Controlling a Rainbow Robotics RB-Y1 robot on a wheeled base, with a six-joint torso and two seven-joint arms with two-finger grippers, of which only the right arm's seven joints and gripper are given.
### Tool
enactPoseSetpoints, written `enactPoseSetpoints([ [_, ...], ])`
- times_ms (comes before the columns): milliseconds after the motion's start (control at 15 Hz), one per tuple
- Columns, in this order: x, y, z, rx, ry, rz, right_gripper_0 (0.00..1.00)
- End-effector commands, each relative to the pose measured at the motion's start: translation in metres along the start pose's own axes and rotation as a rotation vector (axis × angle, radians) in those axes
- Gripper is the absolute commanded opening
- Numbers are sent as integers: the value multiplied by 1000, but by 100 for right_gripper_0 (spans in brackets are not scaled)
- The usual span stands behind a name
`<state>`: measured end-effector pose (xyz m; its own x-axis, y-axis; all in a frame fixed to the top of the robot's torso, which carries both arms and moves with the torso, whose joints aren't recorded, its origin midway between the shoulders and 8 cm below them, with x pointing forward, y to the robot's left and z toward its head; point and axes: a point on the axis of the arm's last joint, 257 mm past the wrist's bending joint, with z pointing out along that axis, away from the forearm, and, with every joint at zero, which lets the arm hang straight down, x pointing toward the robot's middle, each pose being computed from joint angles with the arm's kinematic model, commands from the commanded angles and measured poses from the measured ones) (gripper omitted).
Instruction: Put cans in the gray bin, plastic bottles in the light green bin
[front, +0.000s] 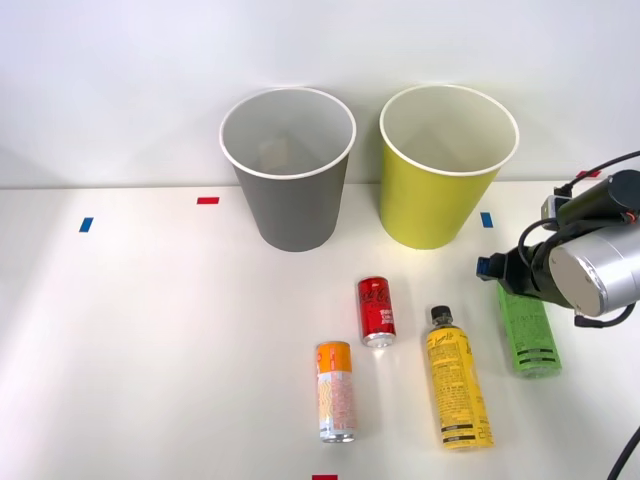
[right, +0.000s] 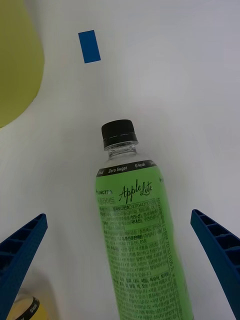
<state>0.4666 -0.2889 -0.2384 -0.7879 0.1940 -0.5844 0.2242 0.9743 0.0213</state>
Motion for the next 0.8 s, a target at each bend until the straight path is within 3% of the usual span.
enactPoseSetpoints([
  [67,-5,-4,12,26,19,-12,100],
  [333,1,-7,28,81,34,-56,100],
  [800,9,-16,47,113,80,-37,100],
])
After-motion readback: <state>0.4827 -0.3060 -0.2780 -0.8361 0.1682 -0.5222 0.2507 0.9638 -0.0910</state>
